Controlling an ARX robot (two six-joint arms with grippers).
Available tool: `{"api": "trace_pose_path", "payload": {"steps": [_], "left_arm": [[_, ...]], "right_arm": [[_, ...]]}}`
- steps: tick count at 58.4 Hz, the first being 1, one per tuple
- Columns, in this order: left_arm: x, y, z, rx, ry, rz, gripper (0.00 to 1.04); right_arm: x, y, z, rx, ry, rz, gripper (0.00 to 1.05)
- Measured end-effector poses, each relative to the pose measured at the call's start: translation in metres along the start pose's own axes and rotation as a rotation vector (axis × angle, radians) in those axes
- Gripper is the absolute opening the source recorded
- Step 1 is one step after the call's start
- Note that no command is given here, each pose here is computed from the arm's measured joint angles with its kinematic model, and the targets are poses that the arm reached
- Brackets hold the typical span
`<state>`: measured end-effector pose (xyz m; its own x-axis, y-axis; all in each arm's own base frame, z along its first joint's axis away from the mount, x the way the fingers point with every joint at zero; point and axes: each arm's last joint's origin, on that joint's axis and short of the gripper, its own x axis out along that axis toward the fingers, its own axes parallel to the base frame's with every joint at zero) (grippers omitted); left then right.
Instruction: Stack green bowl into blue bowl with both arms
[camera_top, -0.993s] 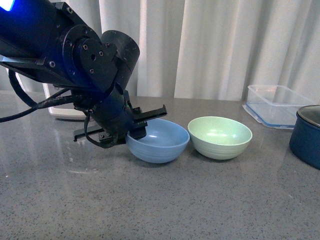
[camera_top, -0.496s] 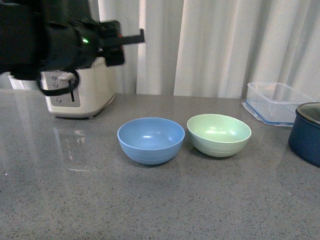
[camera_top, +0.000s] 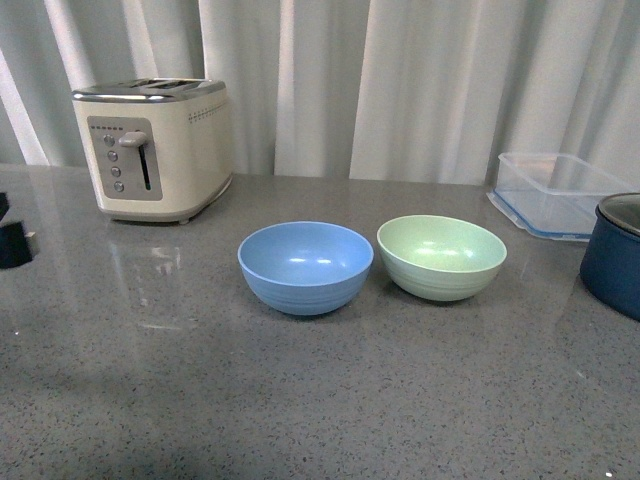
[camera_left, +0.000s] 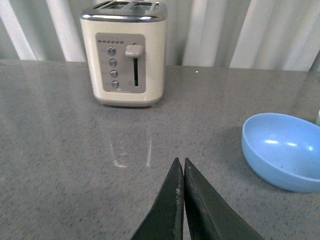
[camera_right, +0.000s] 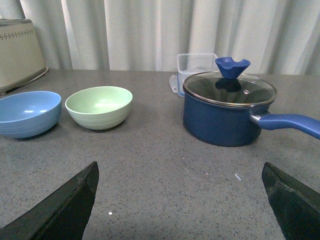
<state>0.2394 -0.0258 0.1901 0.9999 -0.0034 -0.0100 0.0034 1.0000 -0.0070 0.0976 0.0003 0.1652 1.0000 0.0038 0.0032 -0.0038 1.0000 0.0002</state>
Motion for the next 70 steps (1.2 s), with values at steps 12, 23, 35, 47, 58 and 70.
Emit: {"api": "trace_pose_path", "payload": {"steps": [12, 23, 35, 47, 58, 70], "left_arm": [[-0.033, 0.01, -0.009, -0.001, -0.004, -0.001, 0.04], [-0.055, 0.022, -0.015, -0.001, 0.003, -0.011, 0.04], [-0.073, 0.025, -0.025, -0.001, -0.01, 0.002, 0.04], [-0.09, 0.025, -0.028, -0.001, -0.001, 0.003, 0.04], [-0.098, 0.025, -0.023, -0.001, -0.013, 0.003, 0.04], [-0.107, 0.025, -0.02, -0.001, -0.024, 0.002, 0.04]], "right_arm": [[0.0, 0.0, 0.0, 0.0, 0.0, 0.0, 0.95], [0.0, 0.0, 0.0, 0.0, 0.0, 0.0, 0.95], [0.0, 0.0, 0.0, 0.0, 0.0, 0.0, 0.95], [0.0, 0.0, 0.0, 0.0, 0.0, 0.0, 0.95], [0.0, 0.0, 0.0, 0.0, 0.0, 0.0, 0.95], [0.0, 0.0, 0.0, 0.0, 0.0, 0.0, 0.95]]}}
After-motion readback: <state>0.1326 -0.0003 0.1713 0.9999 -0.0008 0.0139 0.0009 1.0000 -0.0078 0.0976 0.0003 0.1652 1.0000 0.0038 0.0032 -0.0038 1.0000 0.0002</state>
